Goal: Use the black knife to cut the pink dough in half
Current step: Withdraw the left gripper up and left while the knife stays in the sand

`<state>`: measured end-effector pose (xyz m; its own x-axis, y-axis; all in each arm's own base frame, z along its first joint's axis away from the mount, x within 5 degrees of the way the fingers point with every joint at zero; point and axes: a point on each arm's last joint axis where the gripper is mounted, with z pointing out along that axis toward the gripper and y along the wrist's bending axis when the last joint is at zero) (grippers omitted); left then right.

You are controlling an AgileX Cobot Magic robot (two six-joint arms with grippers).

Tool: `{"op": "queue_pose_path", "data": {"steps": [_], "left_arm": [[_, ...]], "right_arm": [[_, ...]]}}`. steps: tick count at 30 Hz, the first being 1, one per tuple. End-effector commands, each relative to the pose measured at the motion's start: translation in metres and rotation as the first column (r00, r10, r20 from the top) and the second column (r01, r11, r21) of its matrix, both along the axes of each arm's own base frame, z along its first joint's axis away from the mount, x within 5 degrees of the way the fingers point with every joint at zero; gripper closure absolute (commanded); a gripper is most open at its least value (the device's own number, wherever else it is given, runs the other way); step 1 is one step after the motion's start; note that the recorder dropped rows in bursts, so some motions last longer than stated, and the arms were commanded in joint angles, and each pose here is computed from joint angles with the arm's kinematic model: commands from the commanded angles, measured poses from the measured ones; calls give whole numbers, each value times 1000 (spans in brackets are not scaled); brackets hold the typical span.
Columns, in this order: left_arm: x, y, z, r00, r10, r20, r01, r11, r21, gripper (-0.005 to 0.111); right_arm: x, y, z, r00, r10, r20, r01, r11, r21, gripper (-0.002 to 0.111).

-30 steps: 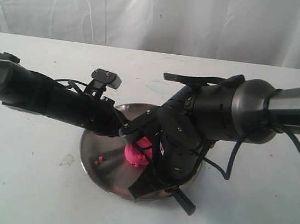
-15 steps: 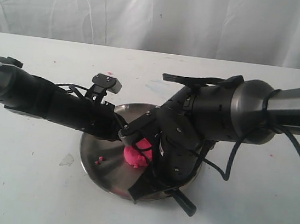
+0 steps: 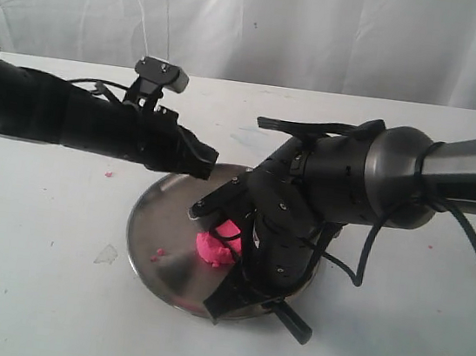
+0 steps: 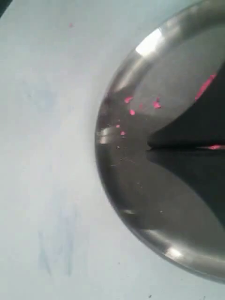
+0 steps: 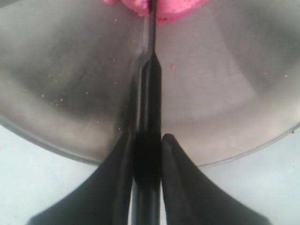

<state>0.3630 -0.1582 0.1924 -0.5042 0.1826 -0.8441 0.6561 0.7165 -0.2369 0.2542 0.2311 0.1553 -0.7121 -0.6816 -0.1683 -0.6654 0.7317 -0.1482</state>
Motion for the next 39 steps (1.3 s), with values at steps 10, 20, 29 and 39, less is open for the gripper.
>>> {"op": "queue_pose_path", "data": {"steps": [10, 20, 29, 39], "left_arm": [[-36, 13, 72, 996, 24, 86, -23, 1000, -12, 107], [-80, 35, 105, 976, 103, 193, -105, 995, -2, 107], [-82, 37, 106, 974, 112, 195, -114, 993, -3, 107], [-83, 37, 104, 977, 115, 181, -116, 993, -6, 107]], "right_arm": [[-5, -7, -2, 998, -21, -63, 16, 997, -77, 108], [-9, -12, -1, 994, 1, -112, -16, 991, -136, 108], [-11, -11, 5, 987, 22, -160, -47, 987, -154, 108], [-6, -8, 11, 991, 28, -133, -48, 988, -147, 108]]}}
